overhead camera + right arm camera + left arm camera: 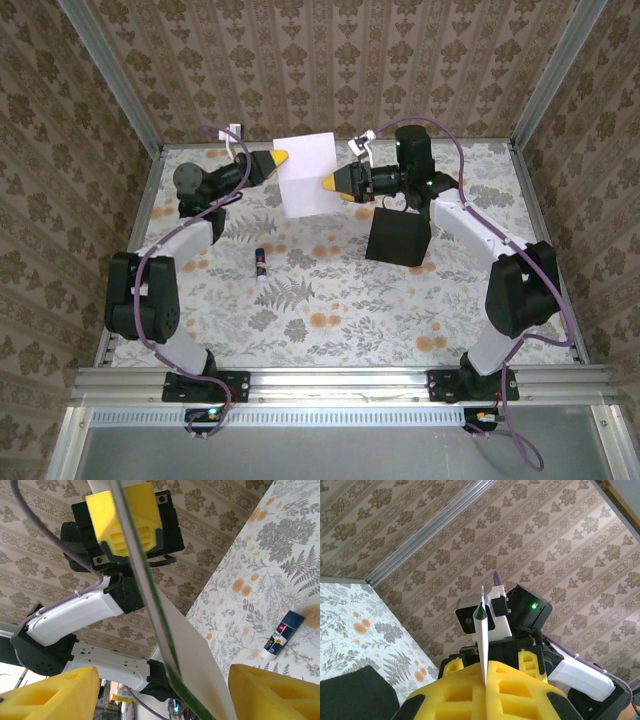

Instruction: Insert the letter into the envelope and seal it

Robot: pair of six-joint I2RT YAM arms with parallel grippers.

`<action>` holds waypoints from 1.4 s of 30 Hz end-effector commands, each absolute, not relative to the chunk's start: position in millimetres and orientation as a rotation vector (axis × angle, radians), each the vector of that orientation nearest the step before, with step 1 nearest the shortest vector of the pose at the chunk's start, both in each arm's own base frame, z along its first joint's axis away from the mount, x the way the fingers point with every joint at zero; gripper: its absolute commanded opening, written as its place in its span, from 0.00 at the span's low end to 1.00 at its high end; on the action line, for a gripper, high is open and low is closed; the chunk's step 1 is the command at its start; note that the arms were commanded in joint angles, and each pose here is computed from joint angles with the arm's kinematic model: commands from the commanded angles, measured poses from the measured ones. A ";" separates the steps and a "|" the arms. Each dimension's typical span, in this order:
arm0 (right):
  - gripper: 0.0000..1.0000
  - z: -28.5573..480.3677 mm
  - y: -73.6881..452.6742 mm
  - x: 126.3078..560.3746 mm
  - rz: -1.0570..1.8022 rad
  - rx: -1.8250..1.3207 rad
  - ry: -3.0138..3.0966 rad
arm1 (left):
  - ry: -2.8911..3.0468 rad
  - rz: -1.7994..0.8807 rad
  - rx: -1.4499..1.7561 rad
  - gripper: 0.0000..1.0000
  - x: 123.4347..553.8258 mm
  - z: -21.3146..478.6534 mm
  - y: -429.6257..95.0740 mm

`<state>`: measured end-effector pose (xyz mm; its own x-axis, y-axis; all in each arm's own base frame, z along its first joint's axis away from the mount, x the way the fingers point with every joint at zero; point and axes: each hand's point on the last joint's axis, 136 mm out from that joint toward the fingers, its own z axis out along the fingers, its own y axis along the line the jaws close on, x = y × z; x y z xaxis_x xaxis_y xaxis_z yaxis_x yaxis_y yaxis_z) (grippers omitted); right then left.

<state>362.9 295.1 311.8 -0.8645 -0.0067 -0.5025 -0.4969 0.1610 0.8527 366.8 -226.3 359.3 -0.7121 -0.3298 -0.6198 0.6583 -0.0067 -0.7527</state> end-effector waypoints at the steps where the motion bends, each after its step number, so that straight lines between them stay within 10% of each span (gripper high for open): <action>1: 0.71 325.6 286.8 366.6 1.696 -0.458 2.015 | 1.531 -1.733 0.361 0.00 362.4 373.7 -219.4; 15: 1.00 313.9 262.8 382.1 1.561 -0.259 2.060 | 1.549 -1.648 0.332 0.00 365.8 372.8 -215.5; 42: 1.00 301.9 224.6 385.5 1.337 -0.070 2.090 | 1.583 -1.505 0.278 0.00 368.7 374.7 -207.7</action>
